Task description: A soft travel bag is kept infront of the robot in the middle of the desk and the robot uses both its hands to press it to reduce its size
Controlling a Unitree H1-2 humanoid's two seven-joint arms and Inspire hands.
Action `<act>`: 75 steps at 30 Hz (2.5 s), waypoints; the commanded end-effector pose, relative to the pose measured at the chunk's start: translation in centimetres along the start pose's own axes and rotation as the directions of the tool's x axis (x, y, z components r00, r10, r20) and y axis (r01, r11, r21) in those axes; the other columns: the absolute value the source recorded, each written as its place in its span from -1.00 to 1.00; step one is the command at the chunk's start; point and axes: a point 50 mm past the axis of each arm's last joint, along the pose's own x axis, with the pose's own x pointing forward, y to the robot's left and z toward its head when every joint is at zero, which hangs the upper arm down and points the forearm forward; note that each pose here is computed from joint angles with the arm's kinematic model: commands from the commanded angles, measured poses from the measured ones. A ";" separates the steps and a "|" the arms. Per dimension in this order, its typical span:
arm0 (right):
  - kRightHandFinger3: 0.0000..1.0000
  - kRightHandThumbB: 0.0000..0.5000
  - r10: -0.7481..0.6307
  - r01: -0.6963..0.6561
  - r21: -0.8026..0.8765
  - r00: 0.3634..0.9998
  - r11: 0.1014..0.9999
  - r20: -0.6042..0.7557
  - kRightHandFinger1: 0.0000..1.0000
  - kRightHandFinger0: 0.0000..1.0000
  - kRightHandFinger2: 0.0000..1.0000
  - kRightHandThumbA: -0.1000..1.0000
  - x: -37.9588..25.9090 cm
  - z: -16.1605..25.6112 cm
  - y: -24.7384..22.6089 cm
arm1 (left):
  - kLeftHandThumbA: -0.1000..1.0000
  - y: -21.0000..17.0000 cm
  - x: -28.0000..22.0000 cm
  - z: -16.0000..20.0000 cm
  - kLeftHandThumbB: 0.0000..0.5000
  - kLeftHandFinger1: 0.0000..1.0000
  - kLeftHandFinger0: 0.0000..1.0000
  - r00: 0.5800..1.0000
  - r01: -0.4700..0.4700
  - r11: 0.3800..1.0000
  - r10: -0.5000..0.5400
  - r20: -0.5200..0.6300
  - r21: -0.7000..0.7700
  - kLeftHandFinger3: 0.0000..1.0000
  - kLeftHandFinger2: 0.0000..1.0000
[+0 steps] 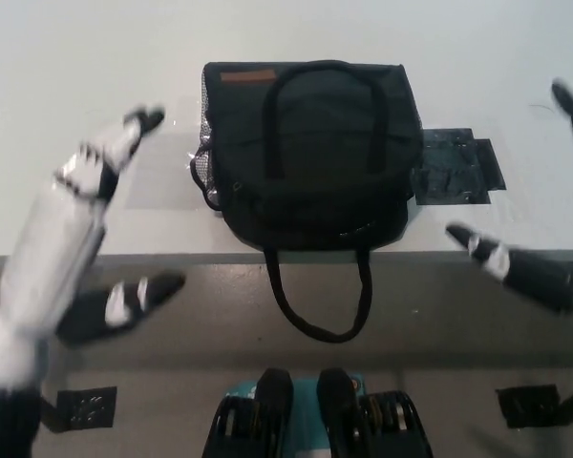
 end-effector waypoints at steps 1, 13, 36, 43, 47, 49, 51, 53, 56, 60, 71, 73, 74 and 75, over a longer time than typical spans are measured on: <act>1.00 -0.18 0.005 -0.002 0.066 0.999 0.998 -0.036 1.00 1.00 1.00 1.00 4.9 -0.7 -1.2 | 1.00 1.7 5.5 -1.5 0.26 1.00 1.00 0.999 0.043 0.992 -0.045 0.009 0.116 1.00 1.00; 1.00 0.30 0.126 -0.125 0.013 0.979 0.992 -0.159 1.00 1.00 1.00 1.00 16.3 -4.3 1.8 | 1.00 0.4 19.0 -5.1 0.19 1.00 1.00 0.988 0.152 0.961 -0.148 -0.033 0.232 1.00 1.00; 1.00 0.12 0.299 -0.274 0.118 0.878 0.954 -0.375 1.00 1.00 1.00 1.00 25.3 -9.6 11.1 | 1.00 -7.6 23.3 -14.0 -0.22 1.00 1.00 0.866 0.473 0.800 -0.345 -0.362 0.368 1.00 1.00; 1.00 0.23 0.319 -0.285 0.143 0.852 0.948 -0.416 1.00 1.00 1.00 1.00 25.7 -10.5 12.5 | 1.00 -7.8 24.0 -15.3 -0.28 1.00 1.00 0.826 0.519 0.780 -0.354 -0.439 0.349 1.00 1.00; 1.00 0.13 0.321 -0.294 0.130 0.848 0.947 -0.421 1.00 1.00 1.00 1.00 25.8 -10.7 12.8 | 1.00 -7.8 25.0 -15.1 -0.25 1.00 1.00 0.828 0.522 0.765 -0.351 -0.437 0.377 1.00 1.00; 1.00 0.11 0.322 -0.297 0.125 0.849 0.947 -0.418 1.00 1.00 1.00 1.00 25.8 -10.8 12.7 | 1.00 -7.7 25.6 -14.8 -0.26 1.00 1.00 0.832 0.521 0.760 -0.350 -0.431 0.389 1.00 1.00; 1.00 0.12 0.321 -0.294 0.130 0.851 0.947 -0.416 1.00 1.00 1.00 1.00 25.8 -10.9 12.5 | 1.00 -7.7 26.1 -14.6 -0.25 1.00 1.00 0.841 0.511 0.762 -0.346 -0.416 0.398 1.00 1.00; 1.00 0.06 0.320 -0.295 0.125 0.849 0.947 -0.422 1.00 1.00 1.00 1.00 25.9 -11.1 12.2 | 1.00 -7.5 26.8 -14.2 -0.20 1.00 1.00 0.847 0.502 0.763 -0.339 -0.410 0.407 1.00 1.00; 1.00 0.13 0.314 -0.281 0.140 0.843 0.950 -0.437 1.00 1.00 1.00 1.00 25.9 -11.2 12.0 | 1.00 -7.5 27.4 -13.8 -0.17 1.00 1.00 0.851 0.502 0.747 -0.337 -0.403 0.436 1.00 1.00; 1.00 0.19 0.311 -0.277 0.141 0.843 0.950 -0.439 1.00 1.00 1.00 1.00 25.8 -11.3 11.8 | 1.00 -7.9 27.7 -13.3 -0.20 1.00 1.00 0.856 0.496 0.755 -0.341 -0.389 0.429 1.00 1.00; 1.00 0.33 0.316 -0.263 0.178 0.837 0.948 -0.447 1.00 1.00 1.00 1.00 24.4 -12.2 12.8 | 1.00 -9.8 27.6 -13.2 -0.11 1.00 1.00 0.825 0.541 0.733 -0.365 -0.432 0.413 1.00 1.00; 1.00 0.33 0.323 -0.262 0.191 0.819 0.946 -0.475 1.00 1.00 1.00 1.00 23.8 -12.8 13.2 | 1.00 -10.8 27.1 -13.5 -0.31 1.00 1.00 0.816 0.550 0.734 -0.371 -0.443 0.399 1.00 1.00; 1.00 0.20 0.327 -0.269 0.189 0.812 0.945 -0.482 1.00 1.00 1.00 1.00 23.3 -13.2 13.6 | 1.00 -11.5 26.5 -13.9 -0.65 1.00 1.00 0.805 0.560 0.740 -0.381 -0.455 0.372 1.00 1.00; 1.00 0.17 0.329 -0.270 0.189 0.812 0.944 -0.482 1.00 1.00 1.00 1.00 23.2 -13.2 13.8 | 1.00 -11.6 26.3 -14.0 -0.71 1.00 1.00 0.804 0.560 0.743 -0.381 -0.457 0.366 1.00 1.00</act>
